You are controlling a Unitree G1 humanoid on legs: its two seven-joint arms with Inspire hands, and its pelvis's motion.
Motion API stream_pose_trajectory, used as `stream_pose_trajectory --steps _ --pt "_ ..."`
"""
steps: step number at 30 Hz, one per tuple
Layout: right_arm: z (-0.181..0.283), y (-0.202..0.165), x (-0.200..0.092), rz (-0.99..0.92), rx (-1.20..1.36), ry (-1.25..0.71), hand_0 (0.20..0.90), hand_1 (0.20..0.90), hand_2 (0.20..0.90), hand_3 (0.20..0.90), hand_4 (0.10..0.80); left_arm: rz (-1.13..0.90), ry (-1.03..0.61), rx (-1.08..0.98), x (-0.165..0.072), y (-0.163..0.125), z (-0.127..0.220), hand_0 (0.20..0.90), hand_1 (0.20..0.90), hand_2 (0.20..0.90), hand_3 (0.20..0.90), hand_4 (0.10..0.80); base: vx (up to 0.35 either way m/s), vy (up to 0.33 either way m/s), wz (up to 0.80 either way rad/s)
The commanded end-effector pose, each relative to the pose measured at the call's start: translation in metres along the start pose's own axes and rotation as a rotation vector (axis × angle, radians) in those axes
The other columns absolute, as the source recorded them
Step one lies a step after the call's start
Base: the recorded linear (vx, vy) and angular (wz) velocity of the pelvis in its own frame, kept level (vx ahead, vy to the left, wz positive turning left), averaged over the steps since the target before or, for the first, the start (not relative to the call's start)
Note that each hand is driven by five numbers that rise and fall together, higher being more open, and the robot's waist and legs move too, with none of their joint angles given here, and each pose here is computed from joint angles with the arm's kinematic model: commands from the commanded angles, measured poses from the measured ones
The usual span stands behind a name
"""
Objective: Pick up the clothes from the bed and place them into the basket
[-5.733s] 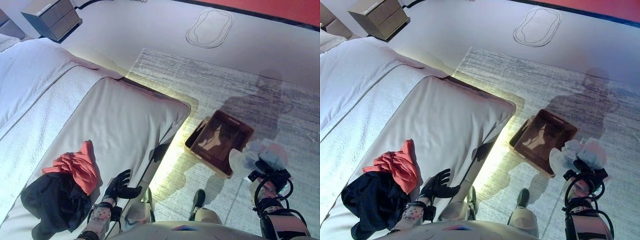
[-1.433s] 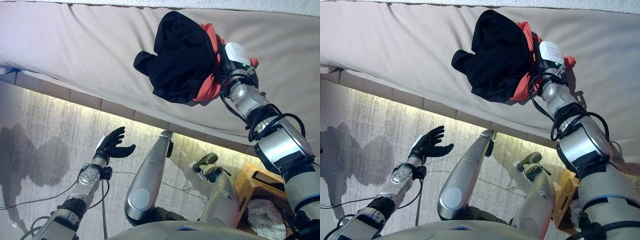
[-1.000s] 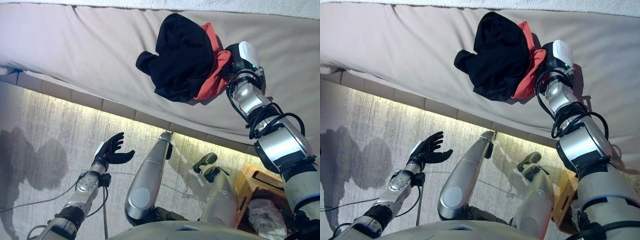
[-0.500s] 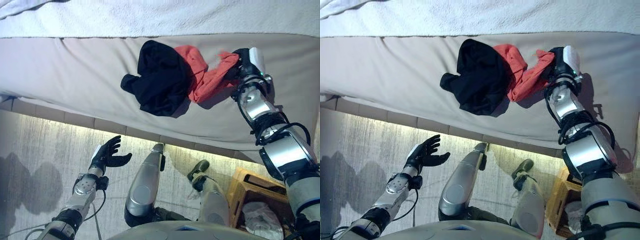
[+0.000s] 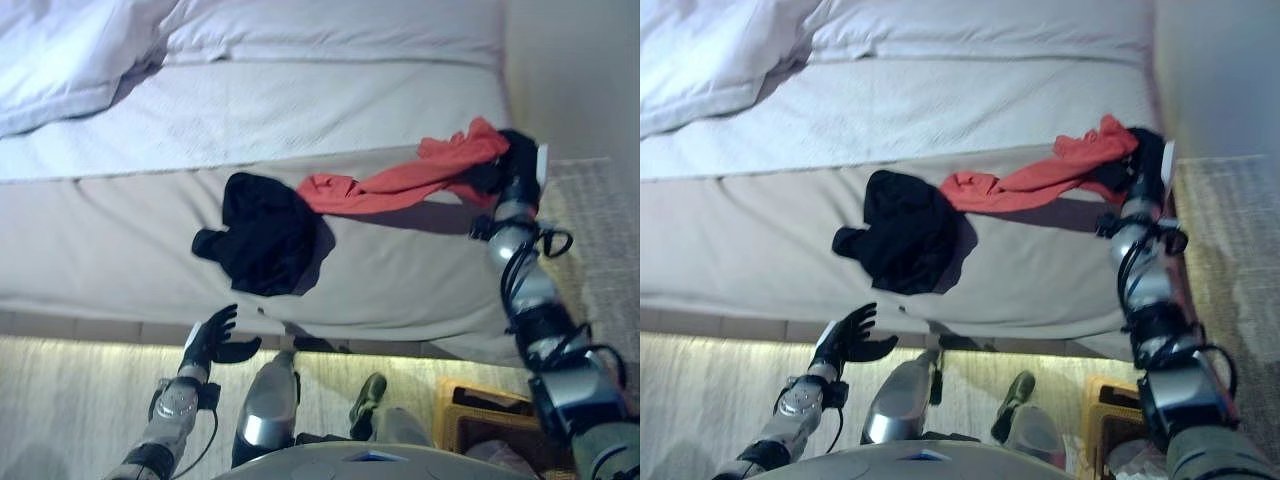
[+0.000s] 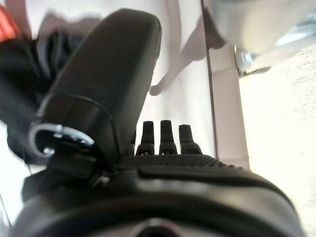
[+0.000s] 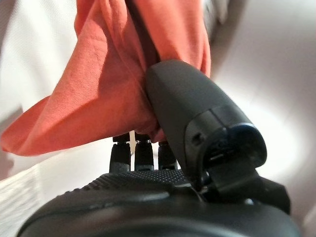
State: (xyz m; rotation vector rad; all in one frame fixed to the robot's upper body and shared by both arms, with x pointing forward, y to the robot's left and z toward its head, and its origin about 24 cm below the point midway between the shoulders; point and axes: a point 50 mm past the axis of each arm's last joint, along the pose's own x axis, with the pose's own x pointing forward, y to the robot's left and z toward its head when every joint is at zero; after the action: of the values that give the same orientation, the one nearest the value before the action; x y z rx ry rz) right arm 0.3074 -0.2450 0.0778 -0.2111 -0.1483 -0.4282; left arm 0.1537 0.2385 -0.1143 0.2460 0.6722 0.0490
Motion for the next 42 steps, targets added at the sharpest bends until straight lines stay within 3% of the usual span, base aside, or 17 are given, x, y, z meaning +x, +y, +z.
stream_pose_trajectory --steps 1,5,11,16,23,28,36,42 --pt "0.022 -0.026 -0.008 -0.07 0.08 -0.185 0.3 0.3 0.3 0.2 0.1 -0.01 0.039 -0.012 -0.009 -0.015 -0.018 0.9 0.9 0.9 0.9 0.8 0.0 0.119 -0.35" --pt "0.014 -0.007 -0.028 -0.049 0.153 -0.189 0.3 0.3 0.3 0.2 0.1 -0.004 0.05 -0.076 -0.018 -0.033 -0.028 0.9 0.9 0.9 0.9 0.8 0.024 0.11 -0.83" --pt "0.021 -0.019 -0.045 -0.189 0.215 -0.278 0.3 0.3 0.3 0.2 0.1 -0.033 0.055 -0.004 -0.017 -0.021 -0.029 0.9 0.9 0.9 0.9 0.8 -0.084 0.103 -1.46" --pt "0.034 -0.017 -0.043 -0.274 0.256 -0.337 0.3 0.3 0.3 0.2 0.1 0.069 0.102 -0.035 -0.016 0.001 -0.034 0.9 0.9 0.9 0.9 0.8 -0.174 0.023 -1.36" --pt "0.039 -0.005 -0.042 -0.282 0.297 -0.328 0.3 0.3 0.3 0.2 0.1 0.156 0.107 -0.135 -0.015 0.004 -0.036 0.9 0.9 0.9 0.9 0.8 -0.175 -0.072 -1.13" --pt "0.048 -0.005 -0.039 -0.289 0.291 -0.348 0.3 0.3 0.3 0.2 0.1 0.148 0.081 -0.171 -0.012 -0.009 -0.029 0.9 0.9 0.9 0.9 0.8 -0.072 -0.16 -1.12" --pt "0.044 -0.029 -0.038 -0.379 0.249 -0.339 0.3 0.3 0.3 0.2 0.1 0.085 0.085 -0.137 -0.019 -0.023 -0.036 0.9 0.9 0.9 0.9 0.8 0.02 -0.015 -0.15" --pt "0.016 -0.04 -0.04 -0.454 0.149 -0.171 0.3 0.3 0.3 0.2 0.1 0.082 0.11 -0.115 -0.02 -0.017 -0.039 0.9 0.9 0.9 0.9 0.8 0.055 0.019 0.07"
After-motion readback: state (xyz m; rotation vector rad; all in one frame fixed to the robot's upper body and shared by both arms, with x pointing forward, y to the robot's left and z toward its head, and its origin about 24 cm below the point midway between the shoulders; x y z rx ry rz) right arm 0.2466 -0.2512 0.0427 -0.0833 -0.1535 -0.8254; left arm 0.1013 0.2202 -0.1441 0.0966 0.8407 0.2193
